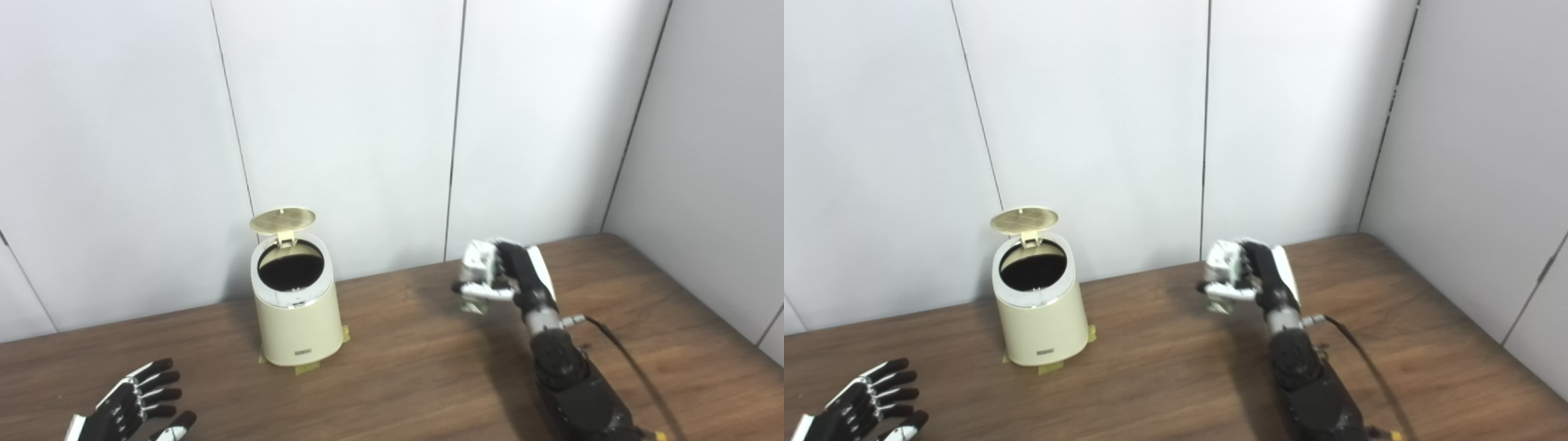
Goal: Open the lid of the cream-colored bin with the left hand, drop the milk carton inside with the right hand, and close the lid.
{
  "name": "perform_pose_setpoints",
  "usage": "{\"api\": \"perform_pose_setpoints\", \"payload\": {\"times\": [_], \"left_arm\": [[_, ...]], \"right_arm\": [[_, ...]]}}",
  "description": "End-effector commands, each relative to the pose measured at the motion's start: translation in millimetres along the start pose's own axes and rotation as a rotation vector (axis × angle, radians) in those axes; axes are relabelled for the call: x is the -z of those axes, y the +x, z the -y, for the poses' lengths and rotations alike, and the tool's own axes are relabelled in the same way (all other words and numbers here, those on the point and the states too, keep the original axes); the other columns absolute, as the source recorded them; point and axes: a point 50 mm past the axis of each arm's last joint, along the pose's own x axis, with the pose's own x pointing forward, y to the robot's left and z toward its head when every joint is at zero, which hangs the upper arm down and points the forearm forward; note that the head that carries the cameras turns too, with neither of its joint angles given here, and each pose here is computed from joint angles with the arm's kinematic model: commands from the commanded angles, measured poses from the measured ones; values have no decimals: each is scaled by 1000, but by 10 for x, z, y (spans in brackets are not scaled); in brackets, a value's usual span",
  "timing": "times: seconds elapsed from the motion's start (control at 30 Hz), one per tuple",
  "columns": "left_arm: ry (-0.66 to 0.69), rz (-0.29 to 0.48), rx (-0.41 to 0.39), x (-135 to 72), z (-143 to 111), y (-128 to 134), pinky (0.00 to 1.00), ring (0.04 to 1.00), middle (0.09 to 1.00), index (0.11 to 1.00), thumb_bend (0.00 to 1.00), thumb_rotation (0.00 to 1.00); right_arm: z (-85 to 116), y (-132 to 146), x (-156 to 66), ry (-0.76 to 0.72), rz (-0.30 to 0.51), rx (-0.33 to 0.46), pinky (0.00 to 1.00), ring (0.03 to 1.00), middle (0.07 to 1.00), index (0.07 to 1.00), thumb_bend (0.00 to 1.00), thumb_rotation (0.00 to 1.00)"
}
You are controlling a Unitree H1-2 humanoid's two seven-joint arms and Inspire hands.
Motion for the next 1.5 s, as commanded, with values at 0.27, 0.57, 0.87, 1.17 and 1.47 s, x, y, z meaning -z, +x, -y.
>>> {"api": "perform_pose_setpoints", "payload": {"times": [0.27,0.57,0.87,1.17,1.47], "left_arm": [[-11,33,-9,-122,159,75,633,683,740,772,654,21],[-19,40,-5,-117,349,101,625,684,739,771,682,85],[-18,41,-3,-160,534,128,614,680,736,769,690,118],[-52,27,1,-202,673,148,641,699,746,773,690,103],[-43,35,10,-232,734,175,647,696,740,779,688,114]], "right_arm": [[-315,352,-942,91,262,-71,321,403,493,516,518,0],[-700,347,-1478,157,324,-179,313,395,482,527,517,0],[-1032,359,-1788,184,375,-265,317,402,479,522,518,0],[-1268,322,-1912,228,389,-308,304,392,478,532,515,0],[-1413,323,-1904,206,436,-342,301,394,482,530,515,0]]}}
